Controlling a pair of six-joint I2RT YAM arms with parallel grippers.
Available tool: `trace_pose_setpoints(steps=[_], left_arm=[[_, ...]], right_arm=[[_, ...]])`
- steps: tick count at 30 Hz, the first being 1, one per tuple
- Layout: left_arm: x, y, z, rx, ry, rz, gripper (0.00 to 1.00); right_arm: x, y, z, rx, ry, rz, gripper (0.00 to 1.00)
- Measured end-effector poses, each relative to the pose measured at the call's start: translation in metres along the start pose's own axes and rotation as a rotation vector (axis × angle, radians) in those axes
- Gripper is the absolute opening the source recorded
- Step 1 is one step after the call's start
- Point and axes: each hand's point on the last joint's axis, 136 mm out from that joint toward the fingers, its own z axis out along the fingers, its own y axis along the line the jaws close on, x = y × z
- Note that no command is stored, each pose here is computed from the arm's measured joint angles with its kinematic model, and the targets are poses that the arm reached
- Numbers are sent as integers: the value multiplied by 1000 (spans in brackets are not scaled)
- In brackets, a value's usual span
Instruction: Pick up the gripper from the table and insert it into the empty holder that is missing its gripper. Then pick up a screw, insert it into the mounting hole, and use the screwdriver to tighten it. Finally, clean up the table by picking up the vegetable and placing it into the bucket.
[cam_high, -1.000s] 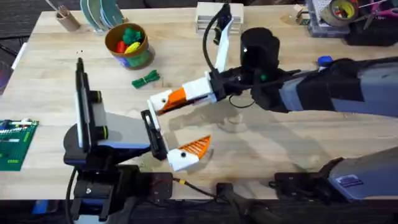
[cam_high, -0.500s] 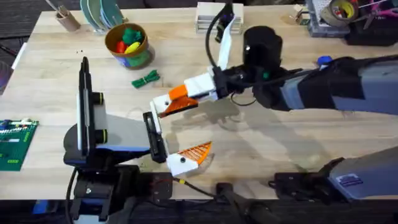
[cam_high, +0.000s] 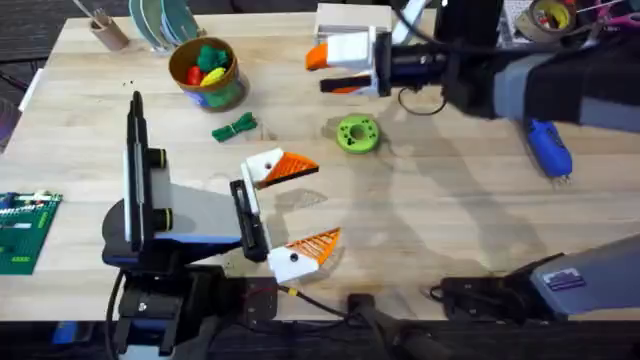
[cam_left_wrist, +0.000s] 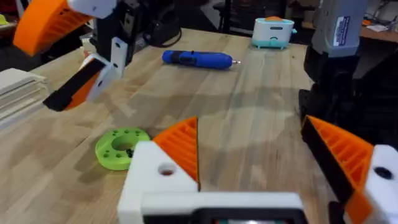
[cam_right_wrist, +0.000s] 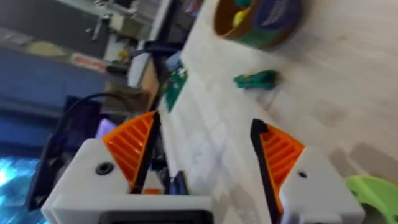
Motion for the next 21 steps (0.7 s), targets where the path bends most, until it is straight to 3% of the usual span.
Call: trace_pose_setpoints(steps=[5,10,17,21], left_arm=[[0,0,0,2,0,0,993],[0,0,0,2,0,0,993],[0,0,0,2,0,0,993],[0,0,0,2,0,0,993]], right_arm=[[-9,-22,-14,174,8,-31,924],[-2,-18,-36,370,48,-172,924],[38,-28,-44,626,209,-334,925],[52,-36,-35,688,271,-397,925]])
